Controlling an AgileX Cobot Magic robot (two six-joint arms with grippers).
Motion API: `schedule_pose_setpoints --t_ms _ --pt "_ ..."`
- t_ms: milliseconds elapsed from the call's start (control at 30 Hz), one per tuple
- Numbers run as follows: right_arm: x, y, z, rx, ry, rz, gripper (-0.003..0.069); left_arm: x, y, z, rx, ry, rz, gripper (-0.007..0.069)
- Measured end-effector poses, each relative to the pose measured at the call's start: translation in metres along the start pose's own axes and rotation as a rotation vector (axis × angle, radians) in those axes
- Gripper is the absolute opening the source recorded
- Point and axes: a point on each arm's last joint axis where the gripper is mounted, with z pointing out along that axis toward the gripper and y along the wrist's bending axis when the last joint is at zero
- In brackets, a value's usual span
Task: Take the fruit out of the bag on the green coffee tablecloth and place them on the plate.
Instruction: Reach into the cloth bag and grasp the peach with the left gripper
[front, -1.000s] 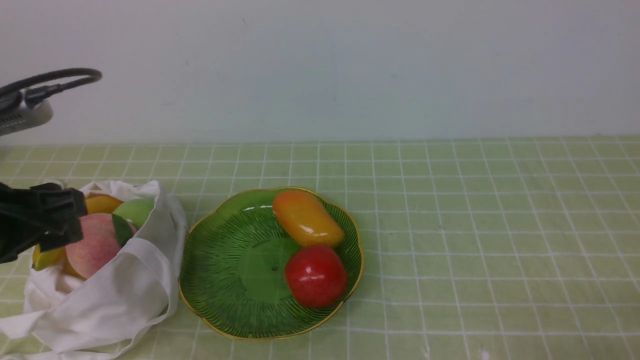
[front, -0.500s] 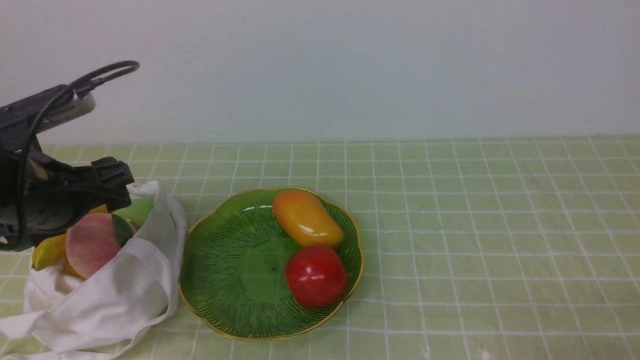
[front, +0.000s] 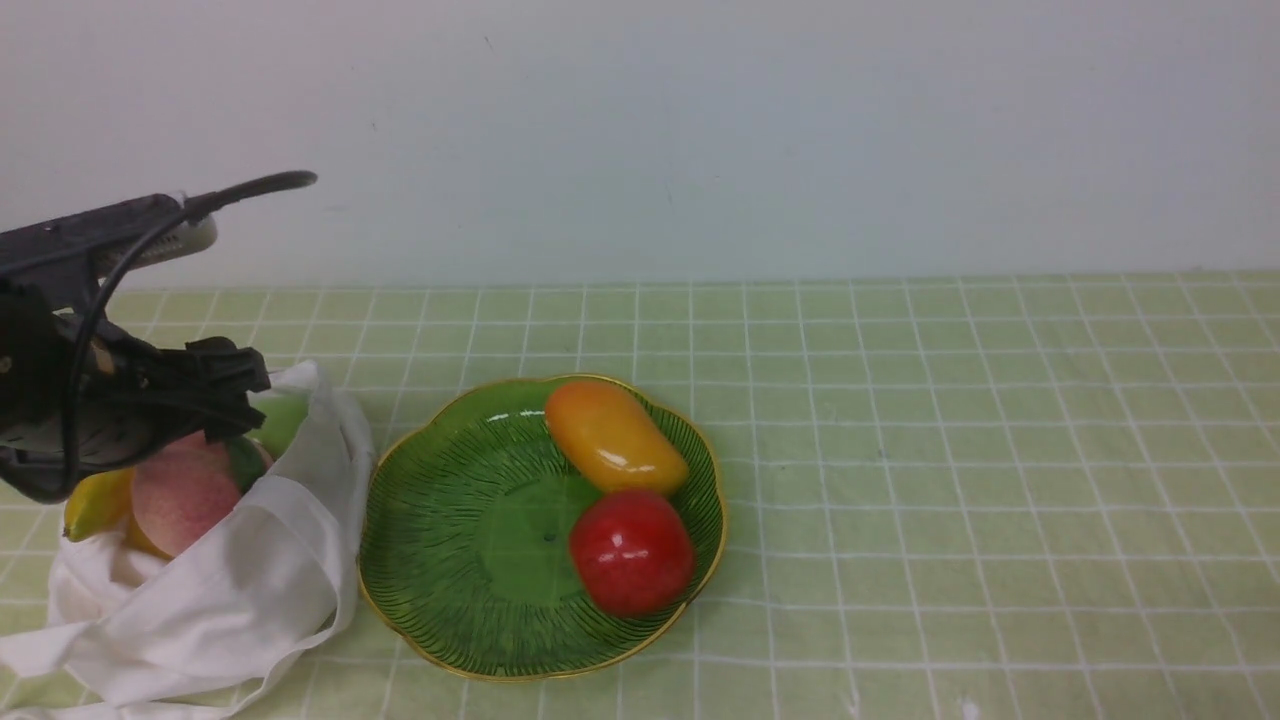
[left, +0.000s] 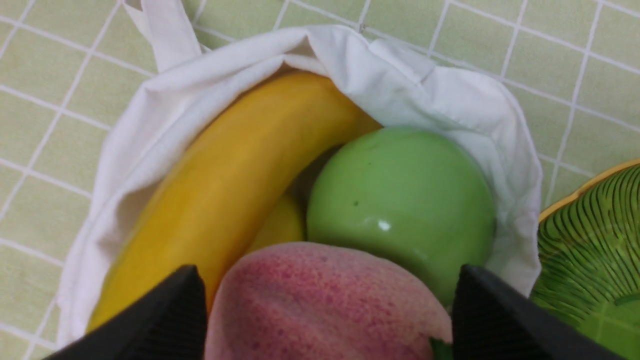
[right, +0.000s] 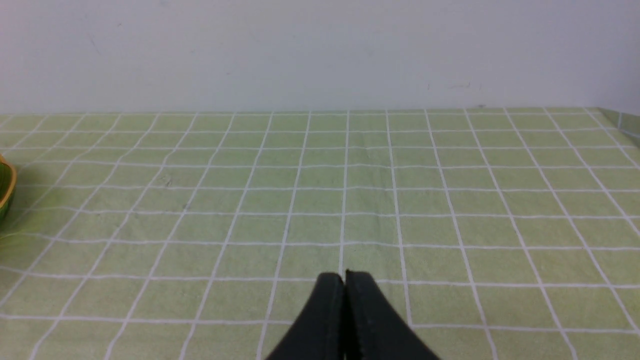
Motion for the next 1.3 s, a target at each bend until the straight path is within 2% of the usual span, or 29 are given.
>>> schedule_pose_setpoints --t_ms 200,667,933,1300 --pt "0.000 0.000 0.000 0.000 0.000 0.000 -0.0015 0.001 0.000 0.001 0.004 0.006 -0.042 0.0582" --pt "0.000 0.000 0.000 0.000 0.000 0.000 -0.0015 0.009 -0.001 0.031 -0.038 0.095 -0.025 0.0581" --pt "0.000 0.000 0.000 0.000 0.000 0.000 -0.0015 0.008 -0.002 0.030 -0.036 0.091 -0.026 0.0464" --pt "0.000 0.000 0.000 0.000 0.000 0.000 -0.0015 0.005 0.000 0.018 -0.040 0.085 -0.036 0.0454"
